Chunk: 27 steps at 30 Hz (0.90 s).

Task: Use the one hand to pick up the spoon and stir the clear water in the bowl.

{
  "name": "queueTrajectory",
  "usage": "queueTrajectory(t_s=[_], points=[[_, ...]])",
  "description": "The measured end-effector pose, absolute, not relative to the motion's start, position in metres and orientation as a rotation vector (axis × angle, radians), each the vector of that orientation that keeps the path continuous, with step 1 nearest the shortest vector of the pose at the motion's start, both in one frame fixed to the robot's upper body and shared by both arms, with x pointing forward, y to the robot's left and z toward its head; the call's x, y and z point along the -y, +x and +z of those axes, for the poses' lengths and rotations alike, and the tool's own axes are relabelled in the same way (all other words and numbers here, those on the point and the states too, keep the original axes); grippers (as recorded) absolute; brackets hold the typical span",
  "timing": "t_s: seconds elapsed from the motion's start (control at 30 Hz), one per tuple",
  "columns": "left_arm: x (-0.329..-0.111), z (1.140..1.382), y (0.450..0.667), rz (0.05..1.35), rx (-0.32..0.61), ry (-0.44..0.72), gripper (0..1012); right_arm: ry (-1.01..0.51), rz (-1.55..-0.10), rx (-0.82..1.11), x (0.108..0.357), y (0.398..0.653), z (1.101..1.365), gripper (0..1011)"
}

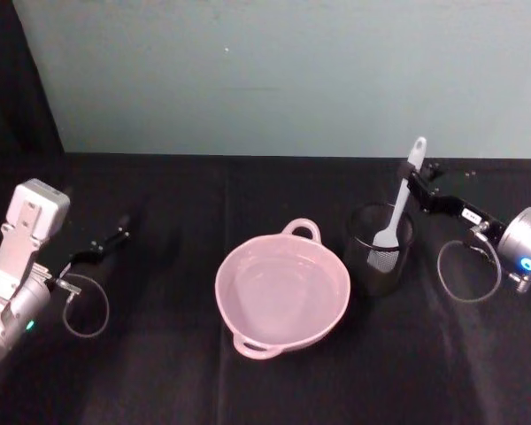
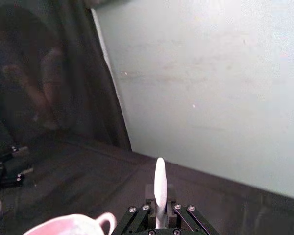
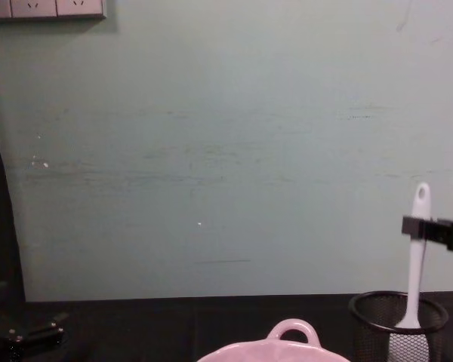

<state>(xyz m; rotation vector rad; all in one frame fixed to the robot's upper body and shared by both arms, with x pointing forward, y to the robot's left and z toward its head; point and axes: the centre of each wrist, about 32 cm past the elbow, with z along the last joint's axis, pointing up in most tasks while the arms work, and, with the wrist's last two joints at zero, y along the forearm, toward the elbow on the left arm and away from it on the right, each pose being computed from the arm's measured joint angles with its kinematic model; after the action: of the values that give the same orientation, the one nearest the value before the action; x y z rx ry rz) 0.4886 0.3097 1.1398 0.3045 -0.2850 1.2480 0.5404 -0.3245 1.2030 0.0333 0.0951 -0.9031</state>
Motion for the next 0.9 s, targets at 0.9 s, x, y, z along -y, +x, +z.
queueTrajectory(t_s=[0.9], points=[[-0.31,1.14,0.489,1.248,0.285,0.304,1005,0.066,-0.822,0.069,0.31,0.523,1.265,120]])
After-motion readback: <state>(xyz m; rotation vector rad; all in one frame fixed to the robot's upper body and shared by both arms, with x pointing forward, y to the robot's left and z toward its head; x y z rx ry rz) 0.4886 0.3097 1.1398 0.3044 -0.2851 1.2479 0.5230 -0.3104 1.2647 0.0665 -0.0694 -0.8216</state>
